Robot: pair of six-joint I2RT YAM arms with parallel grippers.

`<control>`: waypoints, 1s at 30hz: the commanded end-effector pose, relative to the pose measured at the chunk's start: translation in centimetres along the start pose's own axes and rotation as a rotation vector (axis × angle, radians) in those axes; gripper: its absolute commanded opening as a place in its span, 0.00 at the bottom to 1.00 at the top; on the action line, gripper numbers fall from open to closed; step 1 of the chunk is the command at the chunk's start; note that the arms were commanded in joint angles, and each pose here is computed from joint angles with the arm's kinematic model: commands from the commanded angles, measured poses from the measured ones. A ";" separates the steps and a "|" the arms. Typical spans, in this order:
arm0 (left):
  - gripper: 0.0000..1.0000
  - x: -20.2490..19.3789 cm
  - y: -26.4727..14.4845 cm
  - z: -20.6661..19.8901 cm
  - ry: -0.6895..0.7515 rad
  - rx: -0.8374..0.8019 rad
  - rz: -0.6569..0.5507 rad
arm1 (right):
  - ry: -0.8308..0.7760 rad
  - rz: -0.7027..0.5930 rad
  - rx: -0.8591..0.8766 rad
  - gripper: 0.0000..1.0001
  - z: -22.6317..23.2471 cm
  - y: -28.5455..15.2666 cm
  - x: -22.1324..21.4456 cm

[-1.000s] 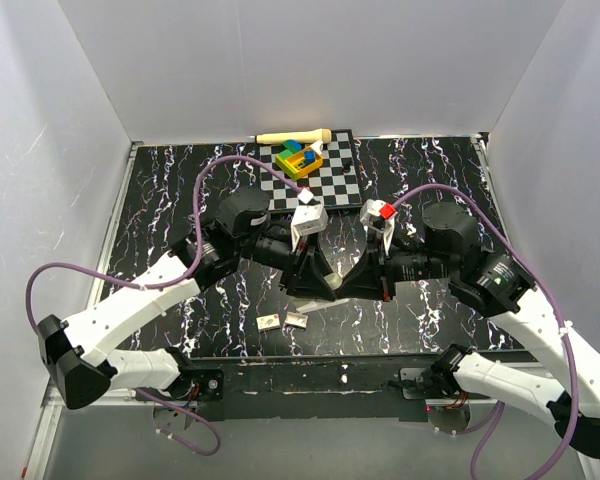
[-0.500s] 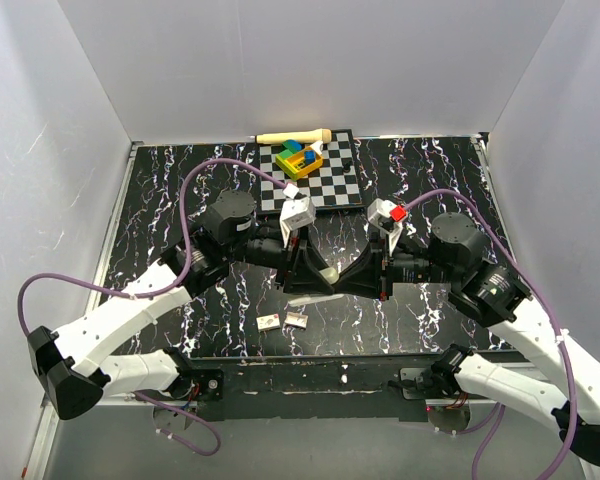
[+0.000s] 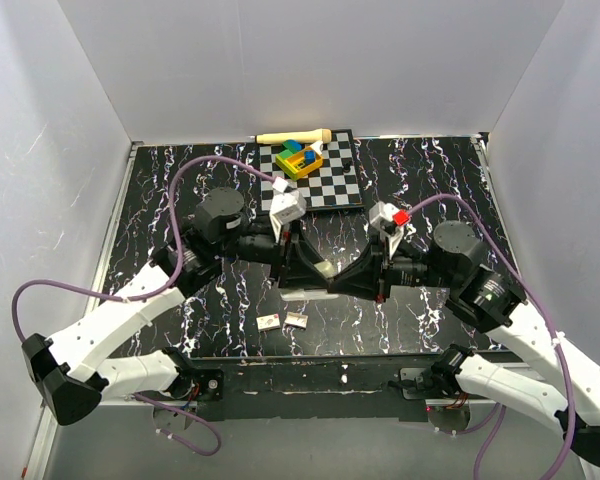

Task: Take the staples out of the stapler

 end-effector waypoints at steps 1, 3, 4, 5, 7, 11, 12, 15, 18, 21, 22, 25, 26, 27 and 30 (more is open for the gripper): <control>0.00 8.3 -3.3 -1.7 0.240 0.093 -0.300 | 0.205 0.256 0.090 0.01 1.8 -1.1 -7.6; 0.00 8.3 -3.4 -1.7 0.235 0.095 -0.302 | 0.209 0.255 0.091 0.01 1.9 -1.1 -7.9; 0.00 8.9 -3.6 -2.0 0.260 0.089 -0.324 | 0.211 0.257 0.095 0.01 1.9 -1.1 -8.1; 0.00 9.0 -3.7 -2.1 0.262 0.089 -0.329 | 0.216 0.258 0.094 0.01 1.9 -1.1 -8.2; 0.00 9.2 -3.7 -2.1 0.264 0.084 -0.331 | 0.219 0.253 0.093 0.01 1.9 -1.0 -8.3; 0.00 9.3 -3.6 -2.2 0.265 0.079 -0.334 | 0.214 0.247 0.088 0.01 1.9 -1.0 -8.1; 0.00 9.3 -3.6 -2.1 0.262 0.078 -0.334 | 0.212 0.243 0.084 0.01 1.9 -1.0 -7.9; 0.00 9.2 -3.5 -2.0 0.260 0.080 -0.331 | 0.201 0.234 0.076 0.01 1.8 -0.9 -7.5; 0.00 8.9 -3.5 -1.6 0.256 0.093 -0.326 | 0.190 0.232 0.054 0.01 1.6 -1.0 -7.1; 0.00 8.6 -3.5 -1.1 0.255 0.111 -0.318 | 0.169 0.233 0.026 0.01 1.5 -1.2 -6.5; 0.00 8.5 -3.5 -0.9 0.251 0.123 -0.314 | 0.156 0.231 0.014 0.01 1.4 -1.4 -6.3; 0.00 7.9 -3.4 0.0 0.235 0.162 -0.298 | 0.127 0.230 -0.028 0.01 1.1 -1.7 -5.4; 0.00 7.8 -3.4 0.5 0.231 0.181 -0.295 | 0.116 0.226 -0.040 0.01 1.1 -1.8 -4.9; 0.00 7.6 -3.4 0.8 0.226 0.195 -0.293 | 0.110 0.227 -0.060 0.01 0.8 -1.8 -4.6; 0.00 7.2 -3.3 2.0 0.211 0.241 -0.288 | 0.092 0.228 -0.113 0.01 0.2 -1.9 -3.8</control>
Point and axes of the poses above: each gripper's point midway between its finger pads, its own y axis out along the fingers, its own z axis along the line the jaws close on, x = y × z, the point moved 2 cm from there along -y, back along the fingers, and after that the axes turned 4 degrees about -y, right-handed, at the moved point
